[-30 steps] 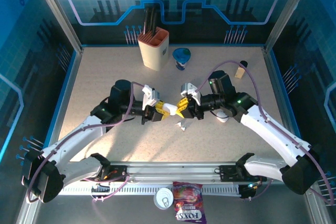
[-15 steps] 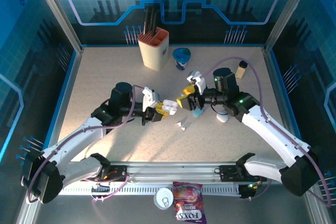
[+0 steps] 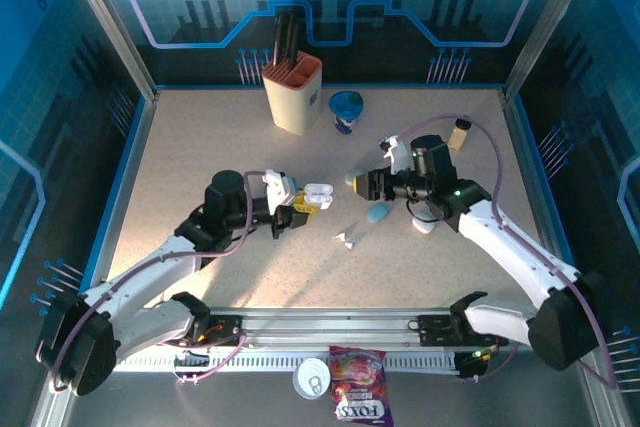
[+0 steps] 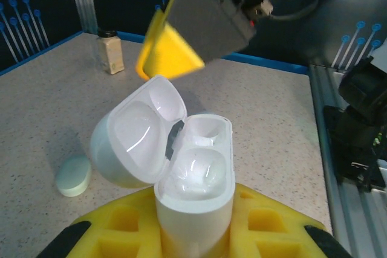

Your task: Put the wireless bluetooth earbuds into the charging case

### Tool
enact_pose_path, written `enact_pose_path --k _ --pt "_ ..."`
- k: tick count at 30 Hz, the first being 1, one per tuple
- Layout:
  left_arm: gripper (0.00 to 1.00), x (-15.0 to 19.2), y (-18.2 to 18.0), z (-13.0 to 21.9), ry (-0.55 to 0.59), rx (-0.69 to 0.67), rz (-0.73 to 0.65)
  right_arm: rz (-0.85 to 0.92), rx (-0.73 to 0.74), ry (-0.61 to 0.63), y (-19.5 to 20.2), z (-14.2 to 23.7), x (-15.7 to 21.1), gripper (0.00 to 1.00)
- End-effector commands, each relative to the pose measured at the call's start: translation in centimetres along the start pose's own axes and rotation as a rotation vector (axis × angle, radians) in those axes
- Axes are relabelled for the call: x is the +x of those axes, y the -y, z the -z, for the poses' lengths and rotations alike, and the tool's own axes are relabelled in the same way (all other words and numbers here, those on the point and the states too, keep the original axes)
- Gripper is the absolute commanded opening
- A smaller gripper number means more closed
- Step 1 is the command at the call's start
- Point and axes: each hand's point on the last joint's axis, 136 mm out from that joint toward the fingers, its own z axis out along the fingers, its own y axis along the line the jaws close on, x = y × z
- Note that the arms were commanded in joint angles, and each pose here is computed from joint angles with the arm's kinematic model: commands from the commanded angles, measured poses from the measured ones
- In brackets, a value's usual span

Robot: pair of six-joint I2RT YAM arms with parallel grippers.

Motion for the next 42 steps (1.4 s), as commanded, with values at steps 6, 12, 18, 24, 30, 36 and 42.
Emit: enact_pose_path --k 6,12,18,24,30,36,42 --pt "0.08 -3.4 -1.7 0.3 0.212 -0.11 -0.045 -0.289 0.168 -0.219 4.0 -3.4 8.3 0.49" --pt "0.09 -3.2 -1.6 0.4 0.272 -0.113 -0.079 -0.409 0.2 -0.216 4.0 -5.8 11.6 0.41" --pt "0.09 -3.3 -1.0 0.2 0.294 -0.074 -0.11 -0.422 0.194 -0.205 3.1 -7.9 12.6 0.39" --pt "0.1 -2.1 -0.5 0.0 0.243 -0.05 -0.115 -0.399 0.214 -0.214 2.8 -10.1 12.9 0.39" --pt "0.11 -1.7 -0.4 0.0 0.228 -0.044 -0.116 -0.395 0.244 -0.219 3.6 -11.0 13.1 0.39" --pt "0.11 -1.4 -0.5 -0.3 0.222 -0.04 -0.114 -0.41 0.228 -0.25 3.5 -12.0 13.8 0.36" --pt "0.11 -1.2 -0.6 -0.5 0.218 -0.039 -0.108 -0.406 0.227 -0.274 3.4 -12.4 14.3 0.28"
